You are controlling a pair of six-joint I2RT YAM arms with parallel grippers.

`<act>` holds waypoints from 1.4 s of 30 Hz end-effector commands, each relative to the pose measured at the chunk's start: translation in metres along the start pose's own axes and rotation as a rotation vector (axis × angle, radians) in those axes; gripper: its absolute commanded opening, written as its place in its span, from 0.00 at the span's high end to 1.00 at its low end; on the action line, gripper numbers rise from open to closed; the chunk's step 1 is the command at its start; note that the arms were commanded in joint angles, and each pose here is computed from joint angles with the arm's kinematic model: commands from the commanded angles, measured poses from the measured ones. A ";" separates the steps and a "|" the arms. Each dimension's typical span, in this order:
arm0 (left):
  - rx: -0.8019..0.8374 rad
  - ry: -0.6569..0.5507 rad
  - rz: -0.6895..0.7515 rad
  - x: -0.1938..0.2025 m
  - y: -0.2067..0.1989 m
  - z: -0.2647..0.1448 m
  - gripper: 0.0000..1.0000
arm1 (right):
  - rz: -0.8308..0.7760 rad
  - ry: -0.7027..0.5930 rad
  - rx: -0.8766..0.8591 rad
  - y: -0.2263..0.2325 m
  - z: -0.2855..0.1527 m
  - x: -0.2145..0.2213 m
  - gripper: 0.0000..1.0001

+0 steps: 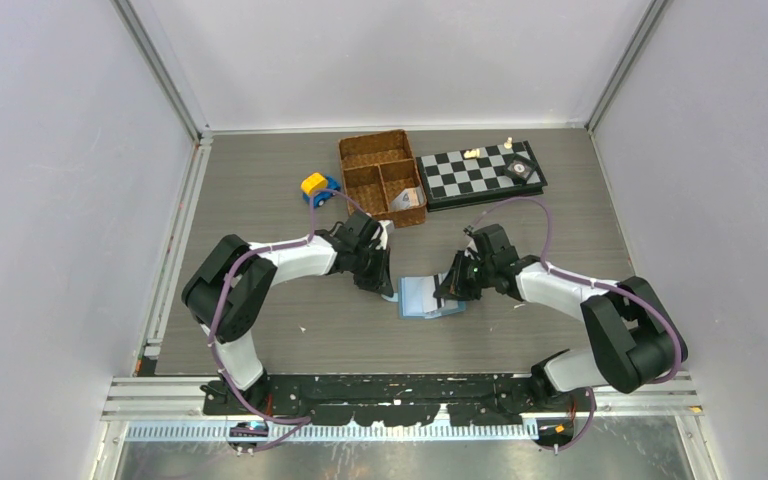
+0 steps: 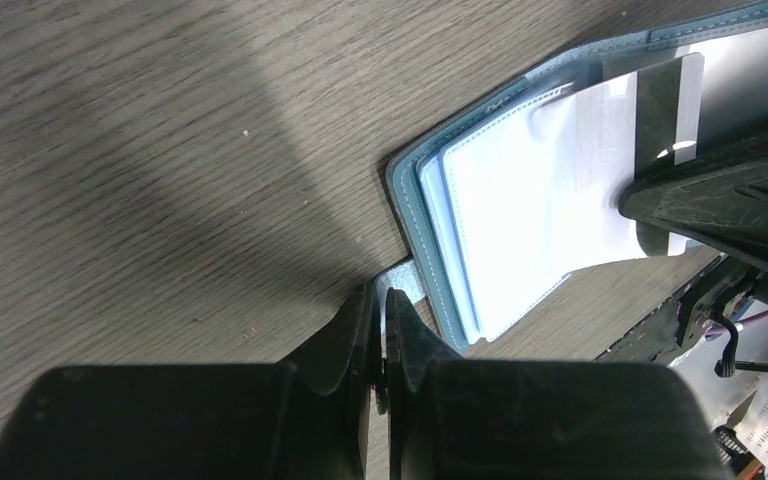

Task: Put the credit cards into the card holder
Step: Insert the credit card into the card holder.

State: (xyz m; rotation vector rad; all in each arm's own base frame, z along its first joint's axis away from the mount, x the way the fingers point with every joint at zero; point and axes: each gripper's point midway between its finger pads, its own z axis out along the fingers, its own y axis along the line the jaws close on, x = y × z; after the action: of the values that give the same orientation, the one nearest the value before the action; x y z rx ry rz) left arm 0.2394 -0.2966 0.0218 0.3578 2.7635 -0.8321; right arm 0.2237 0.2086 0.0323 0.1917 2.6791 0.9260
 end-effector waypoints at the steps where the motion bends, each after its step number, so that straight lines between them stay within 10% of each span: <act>1: -0.050 -0.006 0.029 -0.002 0.011 0.007 1.00 | 0.041 0.031 0.112 -0.031 0.005 0.017 0.99; 22: -0.039 -0.011 0.025 -0.002 0.008 0.006 1.00 | -0.017 -0.029 0.177 -0.024 -0.019 0.004 0.63; 42: -0.018 -0.004 0.030 0.000 0.003 0.008 1.00 | -0.065 -0.015 0.159 -0.002 -0.001 0.002 0.66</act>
State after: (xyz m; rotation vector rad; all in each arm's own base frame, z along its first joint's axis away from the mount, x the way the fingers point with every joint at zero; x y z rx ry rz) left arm 0.2398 -0.2992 0.0224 0.3653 2.7530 -0.8380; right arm 0.2084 0.2004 0.0244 0.1637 2.7664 0.6986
